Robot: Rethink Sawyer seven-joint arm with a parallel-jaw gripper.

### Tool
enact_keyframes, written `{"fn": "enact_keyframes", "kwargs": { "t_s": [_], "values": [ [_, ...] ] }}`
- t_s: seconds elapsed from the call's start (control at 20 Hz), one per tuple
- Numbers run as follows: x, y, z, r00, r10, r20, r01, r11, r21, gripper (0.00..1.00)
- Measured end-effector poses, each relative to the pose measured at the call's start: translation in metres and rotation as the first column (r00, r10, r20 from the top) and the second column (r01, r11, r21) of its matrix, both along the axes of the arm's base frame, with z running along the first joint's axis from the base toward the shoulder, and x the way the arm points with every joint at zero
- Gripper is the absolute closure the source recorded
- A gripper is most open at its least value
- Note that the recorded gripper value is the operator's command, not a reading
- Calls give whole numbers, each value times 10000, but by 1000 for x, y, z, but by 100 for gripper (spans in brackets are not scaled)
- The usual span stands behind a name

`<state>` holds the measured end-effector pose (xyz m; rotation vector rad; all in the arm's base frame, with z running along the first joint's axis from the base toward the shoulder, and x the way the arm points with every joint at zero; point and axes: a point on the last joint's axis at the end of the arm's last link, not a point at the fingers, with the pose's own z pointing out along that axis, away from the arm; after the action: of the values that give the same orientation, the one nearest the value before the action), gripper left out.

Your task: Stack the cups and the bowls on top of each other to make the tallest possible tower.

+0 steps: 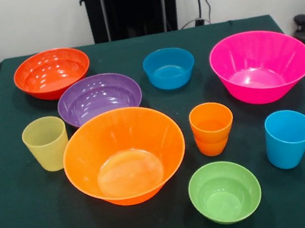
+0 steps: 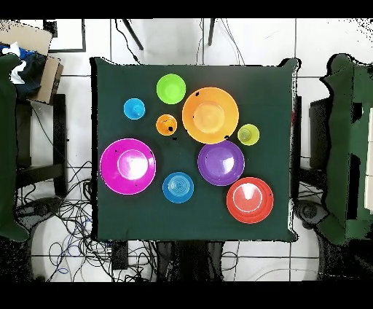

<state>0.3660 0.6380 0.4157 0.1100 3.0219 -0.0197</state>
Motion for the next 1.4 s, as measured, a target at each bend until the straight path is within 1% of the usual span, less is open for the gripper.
{"fn": "enact_keyframes", "kwargs": {
  "t_s": [0.25,0.55,0.8,1.1,1.4],
  "values": [
    [1,2,-12,10000,-15,-75,14,9999,-156,100],
    [1,2,-13,10000,-10,-80,9,9998,-177,100],
    [1,7,-7,10000,76,36,-76,9999,-71,100],
    [0,15,5,9996,196,192,-199,9997,145,100],
    [-1,20,12,9994,277,220,-281,9994,190,100]
  ]
}}
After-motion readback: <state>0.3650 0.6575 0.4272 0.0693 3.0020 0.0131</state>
